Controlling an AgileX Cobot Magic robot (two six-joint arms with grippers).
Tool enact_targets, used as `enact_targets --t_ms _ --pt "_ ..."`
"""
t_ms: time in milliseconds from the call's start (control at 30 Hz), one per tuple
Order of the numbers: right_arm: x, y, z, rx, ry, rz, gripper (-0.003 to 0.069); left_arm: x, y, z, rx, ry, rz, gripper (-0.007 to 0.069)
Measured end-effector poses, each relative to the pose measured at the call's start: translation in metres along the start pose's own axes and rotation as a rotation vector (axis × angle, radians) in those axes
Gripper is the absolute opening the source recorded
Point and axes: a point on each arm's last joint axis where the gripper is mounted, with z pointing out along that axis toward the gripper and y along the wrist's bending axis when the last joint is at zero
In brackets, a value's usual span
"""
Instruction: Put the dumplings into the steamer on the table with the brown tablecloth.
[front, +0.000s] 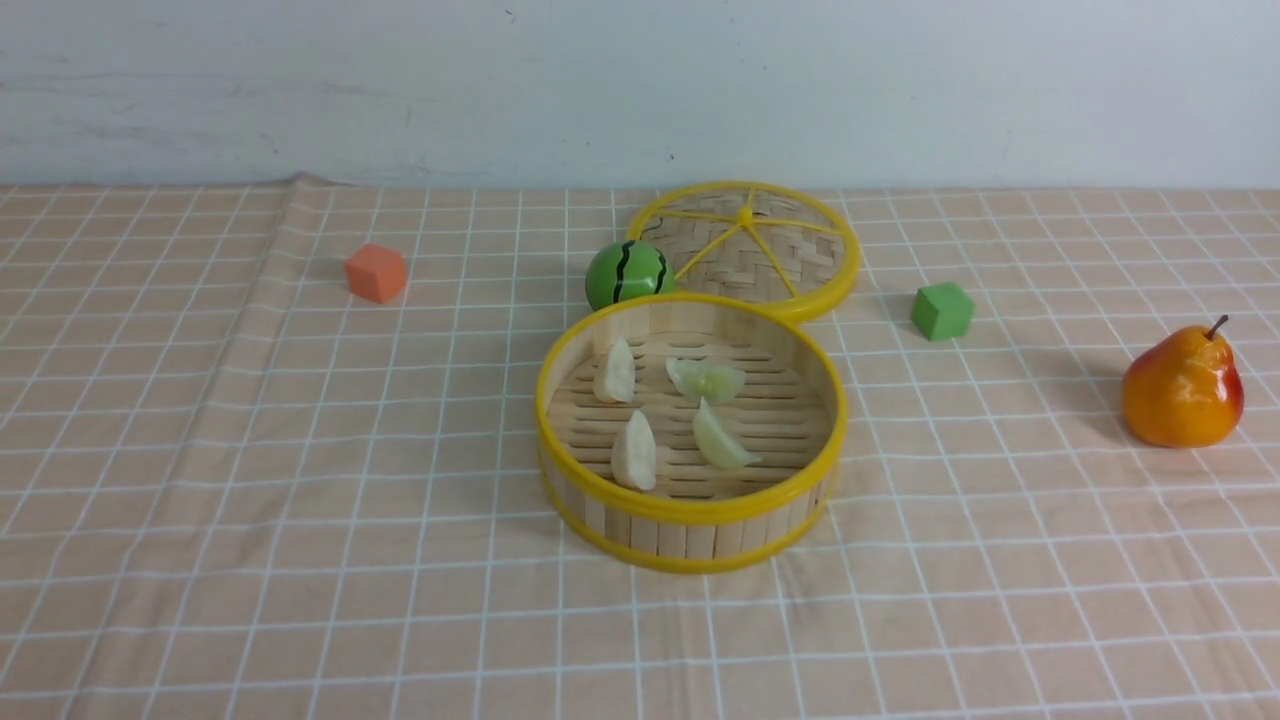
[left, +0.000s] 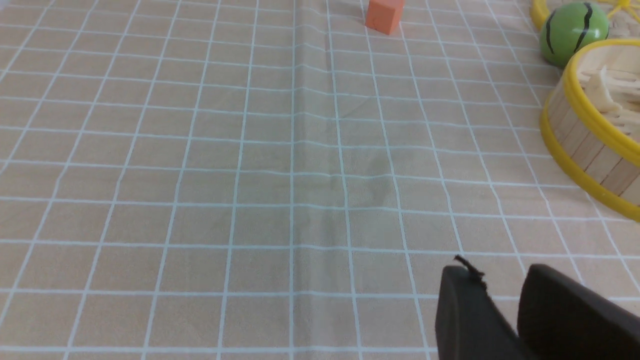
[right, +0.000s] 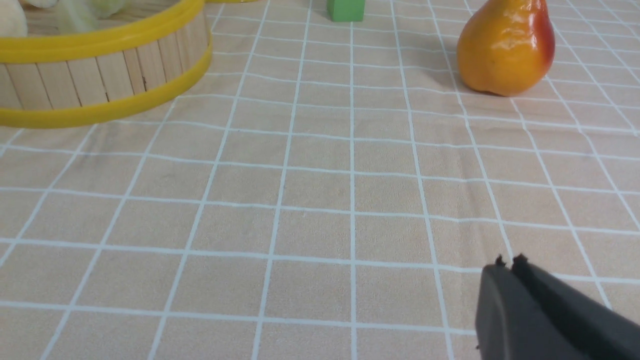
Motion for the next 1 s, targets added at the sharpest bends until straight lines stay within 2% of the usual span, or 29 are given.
enact_targets --t_ms 133,300,467,600,700,767,900,1000 --pt "0.000 0.000 0.000 0.000 0.000 0.000 0.0003 0.002 0.011 -0.012 -0.041 -0.125 -0.015 0.0160" --pt "0.000 0.000 0.000 0.000 0.001 0.001 0.0009 0.001 -0.001 -0.020 0.104 -0.320 -0.098 0.0160" --pt "0.000 0.000 0.000 0.000 0.001 0.001 0.0015 0.008 -0.012 -0.012 0.142 -0.401 -0.119 0.0160" --pt "0.000 0.000 0.000 0.000 0.001 0.001 0.0018 0.028 -0.015 0.005 0.139 -0.380 -0.100 0.0132" --pt "0.000 0.000 0.000 0.000 0.001 0.001 0.0021 0.063 -0.014 0.029 0.138 -0.317 -0.039 0.0020" --pt "0.000 0.000 0.000 0.000 0.001 0.001 0.0021 0.074 -0.013 0.035 0.126 -0.268 0.004 -0.0014" --pt "0.000 0.000 0.000 0.000 0.001 0.001 0.0021 0.086 -0.011 0.039 0.102 -0.159 0.046 -0.0014" --pt "0.000 0.000 0.000 0.000 0.001 0.001 0.0022 0.094 -0.009 0.040 0.088 -0.066 -0.009 -0.0014"
